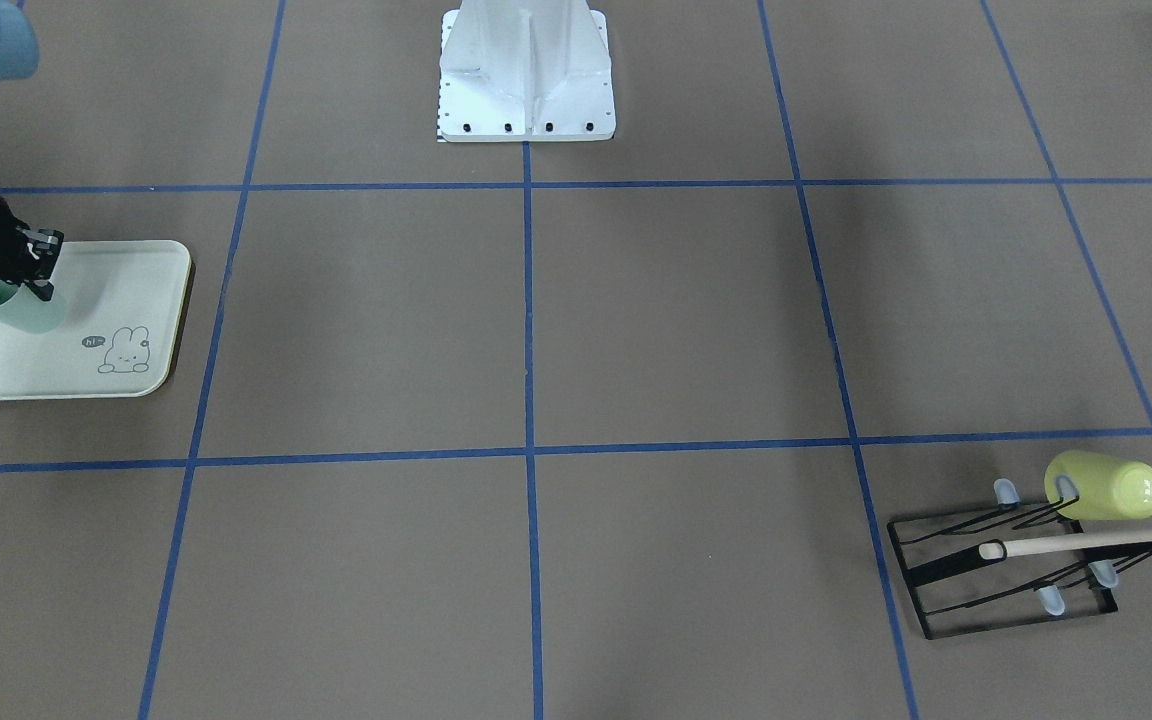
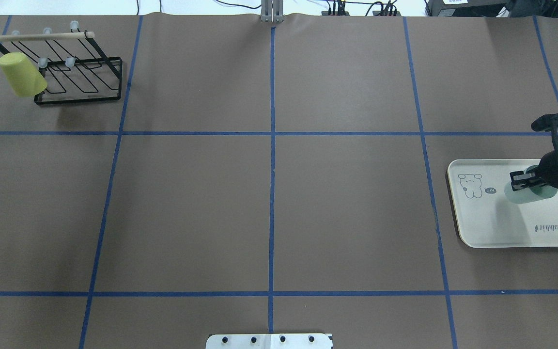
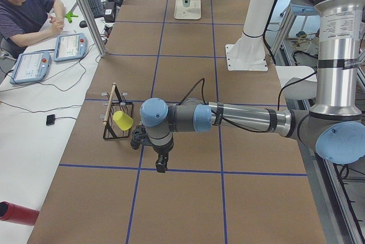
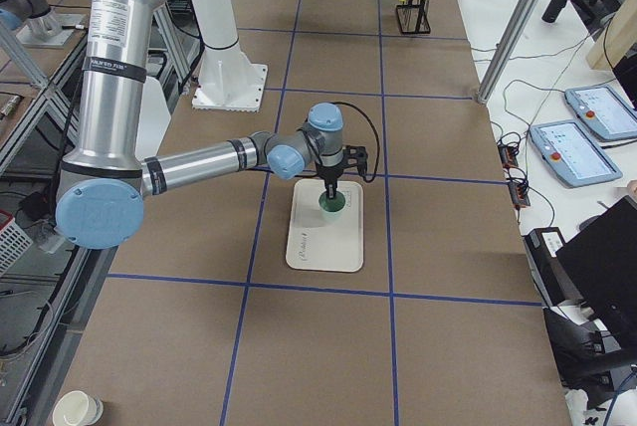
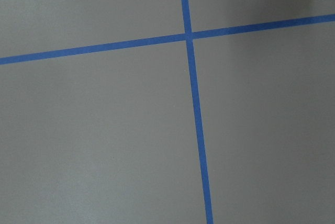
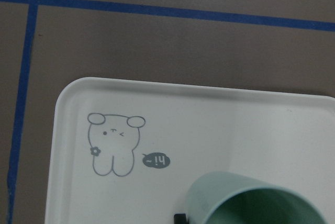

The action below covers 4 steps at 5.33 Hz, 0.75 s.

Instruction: Left arm grabs green cup and hands to right arm on tray

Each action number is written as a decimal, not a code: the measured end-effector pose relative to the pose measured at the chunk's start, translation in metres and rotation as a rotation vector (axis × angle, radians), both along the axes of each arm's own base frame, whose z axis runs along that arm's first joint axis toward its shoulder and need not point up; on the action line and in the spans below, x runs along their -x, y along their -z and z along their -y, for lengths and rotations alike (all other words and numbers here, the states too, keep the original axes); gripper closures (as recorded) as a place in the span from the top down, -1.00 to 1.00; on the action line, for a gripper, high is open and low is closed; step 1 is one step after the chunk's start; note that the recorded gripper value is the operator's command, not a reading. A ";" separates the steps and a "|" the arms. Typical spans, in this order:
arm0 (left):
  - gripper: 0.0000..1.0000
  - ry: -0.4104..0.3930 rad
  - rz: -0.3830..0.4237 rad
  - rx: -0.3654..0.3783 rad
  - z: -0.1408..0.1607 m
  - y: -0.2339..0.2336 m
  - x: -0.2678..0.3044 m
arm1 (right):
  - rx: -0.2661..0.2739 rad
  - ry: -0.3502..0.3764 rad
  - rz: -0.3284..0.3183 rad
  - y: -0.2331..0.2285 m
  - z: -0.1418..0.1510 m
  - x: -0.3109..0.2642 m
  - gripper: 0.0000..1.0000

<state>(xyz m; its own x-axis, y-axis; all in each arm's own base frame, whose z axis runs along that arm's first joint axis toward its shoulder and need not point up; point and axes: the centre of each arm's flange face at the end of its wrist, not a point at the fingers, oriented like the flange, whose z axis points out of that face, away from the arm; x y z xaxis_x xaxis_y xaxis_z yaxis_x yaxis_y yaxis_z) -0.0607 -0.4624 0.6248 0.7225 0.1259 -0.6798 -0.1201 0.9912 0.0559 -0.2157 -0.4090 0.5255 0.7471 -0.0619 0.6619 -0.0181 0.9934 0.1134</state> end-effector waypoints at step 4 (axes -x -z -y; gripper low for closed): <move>1.00 -0.001 0.000 -0.001 0.000 -0.001 0.000 | 0.004 -0.014 0.012 0.022 0.008 -0.017 1.00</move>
